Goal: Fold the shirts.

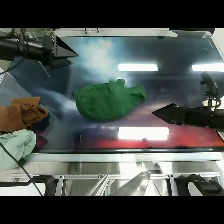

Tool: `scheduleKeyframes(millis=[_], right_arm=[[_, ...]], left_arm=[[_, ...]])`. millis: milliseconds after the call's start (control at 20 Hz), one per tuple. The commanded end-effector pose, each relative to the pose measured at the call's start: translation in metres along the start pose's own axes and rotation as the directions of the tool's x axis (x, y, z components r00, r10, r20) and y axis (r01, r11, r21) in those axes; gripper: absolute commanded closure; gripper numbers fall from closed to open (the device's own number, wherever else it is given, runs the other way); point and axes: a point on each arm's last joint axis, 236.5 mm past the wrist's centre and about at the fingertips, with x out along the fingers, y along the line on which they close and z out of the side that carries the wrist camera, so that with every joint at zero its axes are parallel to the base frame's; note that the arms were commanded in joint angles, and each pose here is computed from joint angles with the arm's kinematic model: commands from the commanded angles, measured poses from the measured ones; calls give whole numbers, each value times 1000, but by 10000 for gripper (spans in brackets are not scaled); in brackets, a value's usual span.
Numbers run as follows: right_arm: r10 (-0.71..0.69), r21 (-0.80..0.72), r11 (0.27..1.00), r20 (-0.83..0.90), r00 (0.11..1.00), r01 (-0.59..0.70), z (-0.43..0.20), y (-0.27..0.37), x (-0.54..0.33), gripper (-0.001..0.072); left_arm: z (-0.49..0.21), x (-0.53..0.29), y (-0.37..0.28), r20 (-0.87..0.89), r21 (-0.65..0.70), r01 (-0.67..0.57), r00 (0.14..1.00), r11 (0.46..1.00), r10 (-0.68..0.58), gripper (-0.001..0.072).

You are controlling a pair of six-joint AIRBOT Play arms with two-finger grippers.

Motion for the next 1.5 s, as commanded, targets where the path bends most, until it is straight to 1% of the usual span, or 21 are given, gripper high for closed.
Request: scheduleKeyframes(millis=[0, 50, 100, 150, 250, 400, 450, 500, 700, 800, 850, 900, 950, 1000, 1100, 1150, 1200, 1250, 1300, 1450], right_arm=[[-16, 0, 1000, -54, 998, 16, 0, -23, 18, 83], [-30, 7, 1000, -48, 998, 31, 6, -34, 25, 100], [-50, 23, 998, -35, 998, 50, 14, -47, 33, 153], [-60, 40, 997, -19, 998, 60, 24, -60, 42, 155], [-26, 72, 997, -32, 999, 29, 38, -77, 66, 154], [12, 192, 981, -96, 995, 7, 54, -110, 108, 158], [15, 214, 977, -112, 994, 9, 61, -122, 121, 251], [17, 236, 972, -127, 992, 14, 66, -131, 132, 304], [23, 330, 943, -177, 984, 37, 75, -158, 171, 301], [24, 368, 928, -190, 981, 48, 75, -168, 182, 301], [23, 378, 924, -195, 980, 53, 74, -172, 185, 301], [23, 387, 920, -201, 979, 58, 72, -176, 188, 301], [23, 393, 917, -206, 978, 61, 70, -179, 190, 302], [24, 409, 910, -211, 977, 66, 67, -181, 192, 303], [37, 426, 903, -204, 978, 55, 69, -182, 196, 373], [46, 436, 899, -193, 980, 44, 72, -181, 198, 373], [59, 447, 894, -175, 983, 26, 79, -179, 199, 417], [68, 449, 894, -157, 985, 10, 86, -177, 200, 617], [66, 440, 898, -136, 988, 1, 96, -176, 200, 694], [78, 389, 921, -94, 993, -36, 125, -162, 195, 694]], left_arm=[[-45, 5, 42, -137, -63, -187, 975, 980, 177, -1], [-56, 3, 62, -157, -74, -255, 958, 964, 241, -2], [-61, 3, 77, -152, -91, -295, 948, 951, 280, -2], [-64, 5, 91, -138, -118, -317, 944, 941, 301, -2], [-75, 17, 121, -134, -177, -334, 940, 926, 314, 1], [-106, 48, 163, -195, -250, -342, 934, 906, 299, 1], [-116, 60, 175, -223, -258, -346, 930, 902, 293, 19], [-123, 70, 185, -249, -257, -348, 925, 902, 286, 19], [-142, 105, 209, -361, -280, -338, 904, 898, 228, 19], [-137, 117, 216, -387, -263, -327, 898, 908, 211, 20], [-133, 121, 217, -393, -256, -321, 896, 912, 205, 57], [-128, 126, 217, -397, -239, -315, 895, 919, 203, 280], [-124, 130, 217, -398, -218, -307, 895, 927, 203, 543], [-118, 133, 214, -397, -192, -296, 895, 936, 202, 693], [-105, 131, 206, -386, -153, -281, 899, 947, 205, 694], [-99, 128, 200, -384, -138, -272, 901, 952, 201, 694], [-93, 123, 192, -390, -119, -258, 900, 959, 194, 694], [-87, 117, 185, -394, -103, -248, 900, 963, 189, 694], [-83, 111, 177, -401, -90, -236, 898, 968, 182, 694], [-70, 96, 156, -395, -41, -219, 900, 975, 185, 694]])
